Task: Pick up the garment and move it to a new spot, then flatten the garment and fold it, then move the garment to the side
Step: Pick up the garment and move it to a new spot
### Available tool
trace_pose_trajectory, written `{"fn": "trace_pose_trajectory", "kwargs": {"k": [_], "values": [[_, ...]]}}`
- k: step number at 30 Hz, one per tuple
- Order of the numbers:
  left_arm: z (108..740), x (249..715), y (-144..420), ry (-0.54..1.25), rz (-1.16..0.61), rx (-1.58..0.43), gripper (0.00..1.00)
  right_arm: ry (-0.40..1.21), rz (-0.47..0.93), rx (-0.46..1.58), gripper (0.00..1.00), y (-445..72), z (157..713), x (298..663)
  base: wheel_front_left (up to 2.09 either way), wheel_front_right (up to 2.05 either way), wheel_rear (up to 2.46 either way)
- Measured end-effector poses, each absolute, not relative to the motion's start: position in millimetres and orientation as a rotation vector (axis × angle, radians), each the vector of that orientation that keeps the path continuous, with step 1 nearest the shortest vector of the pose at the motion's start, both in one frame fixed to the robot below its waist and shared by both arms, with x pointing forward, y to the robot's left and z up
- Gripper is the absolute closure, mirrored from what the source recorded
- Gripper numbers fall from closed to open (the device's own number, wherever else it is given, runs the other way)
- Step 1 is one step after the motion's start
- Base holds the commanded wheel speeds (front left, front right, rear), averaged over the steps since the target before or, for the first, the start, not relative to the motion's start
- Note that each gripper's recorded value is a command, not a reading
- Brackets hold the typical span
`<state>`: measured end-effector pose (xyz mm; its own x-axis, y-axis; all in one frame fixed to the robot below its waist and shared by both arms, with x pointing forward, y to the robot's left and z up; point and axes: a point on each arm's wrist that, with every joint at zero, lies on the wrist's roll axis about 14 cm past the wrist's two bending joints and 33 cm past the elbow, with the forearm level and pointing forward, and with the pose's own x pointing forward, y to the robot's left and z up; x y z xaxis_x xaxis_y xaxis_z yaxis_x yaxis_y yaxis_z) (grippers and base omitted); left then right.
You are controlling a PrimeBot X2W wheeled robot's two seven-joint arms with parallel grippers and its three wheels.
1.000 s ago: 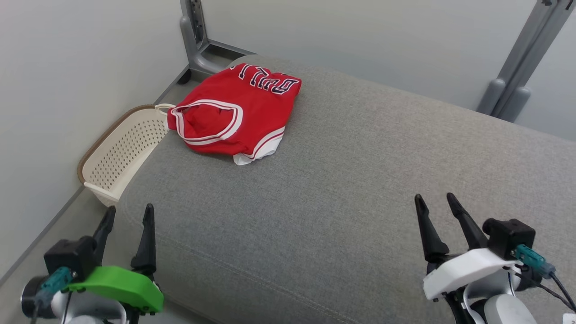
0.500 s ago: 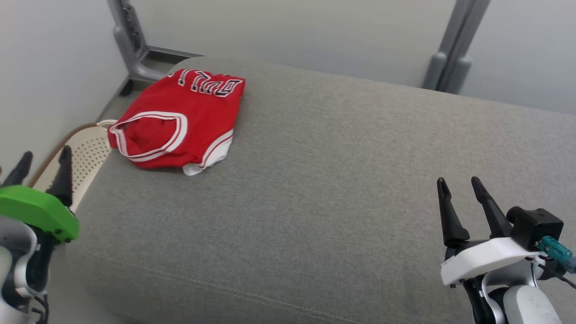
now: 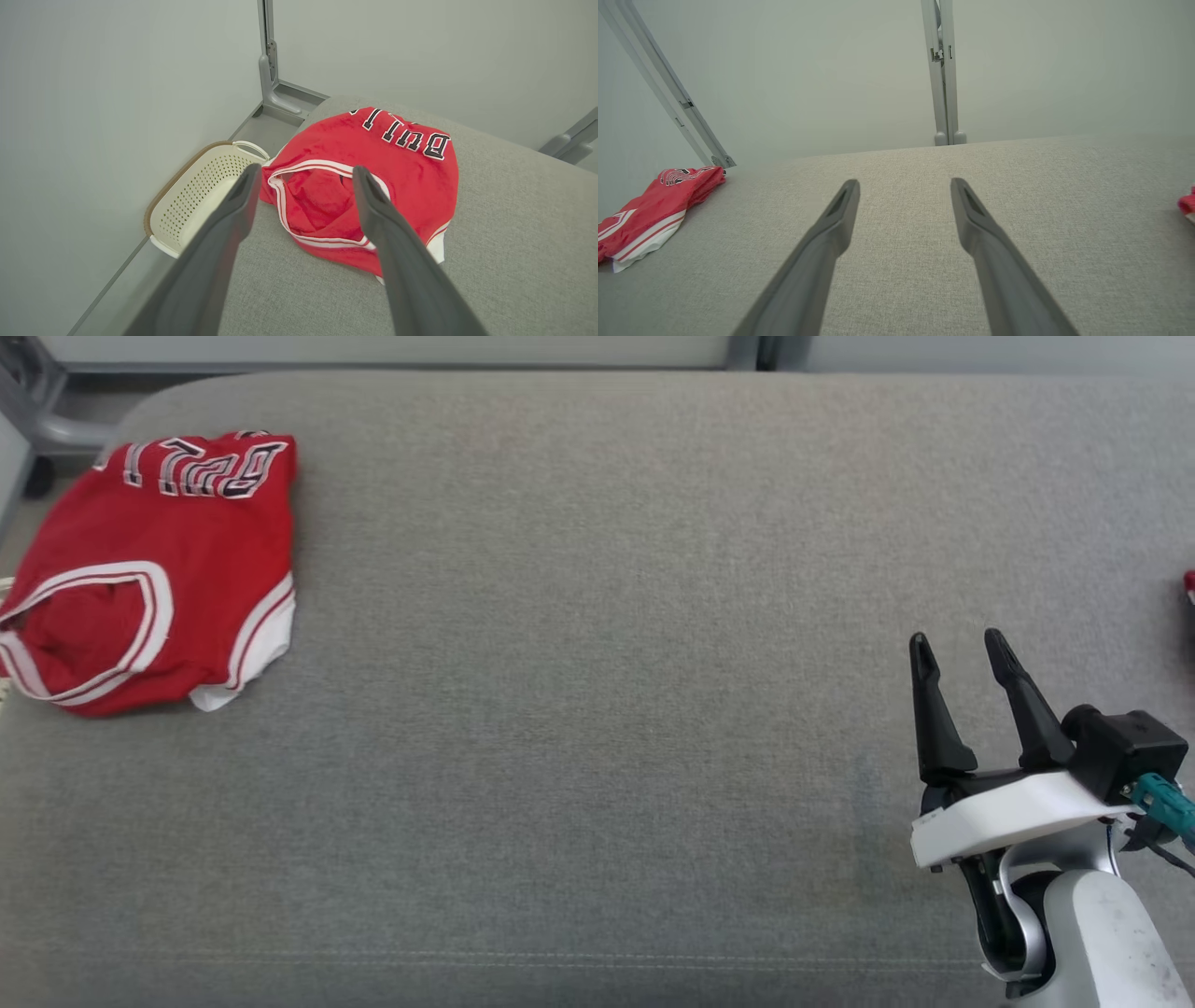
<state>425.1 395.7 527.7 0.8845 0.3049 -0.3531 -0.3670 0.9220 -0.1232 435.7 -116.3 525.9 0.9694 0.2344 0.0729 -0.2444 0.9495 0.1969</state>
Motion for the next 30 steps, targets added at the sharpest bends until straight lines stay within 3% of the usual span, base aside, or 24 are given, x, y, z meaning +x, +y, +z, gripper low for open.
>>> {"fn": "trace_pose_trajectory", "kwargs": {"k": [13, 29, 30], "values": [[425.3, 490.6, 347.1, 0.652, 0.23, -0.217, 0.0, 0.077, 0.089, 0.176, 0.0, -168.4, 464.4, 451.1, 0.0, 0.0, 0.0], [353.2, 501.4, 345.9, 0.784, 0.285, -0.158, 0.0, 0.166, 0.046, 0.151, 0.0, -183.3, 425.2, 457.0, 0.0, 0.0, 0.0], [352.0, 500.4, 347.2, 0.786, 0.291, -0.152, 0.11, 0.167, 0.047, 0.151, 0.0, -183.0, 424.8, 457.3, 0.0, 0.0, 0.0]]}}
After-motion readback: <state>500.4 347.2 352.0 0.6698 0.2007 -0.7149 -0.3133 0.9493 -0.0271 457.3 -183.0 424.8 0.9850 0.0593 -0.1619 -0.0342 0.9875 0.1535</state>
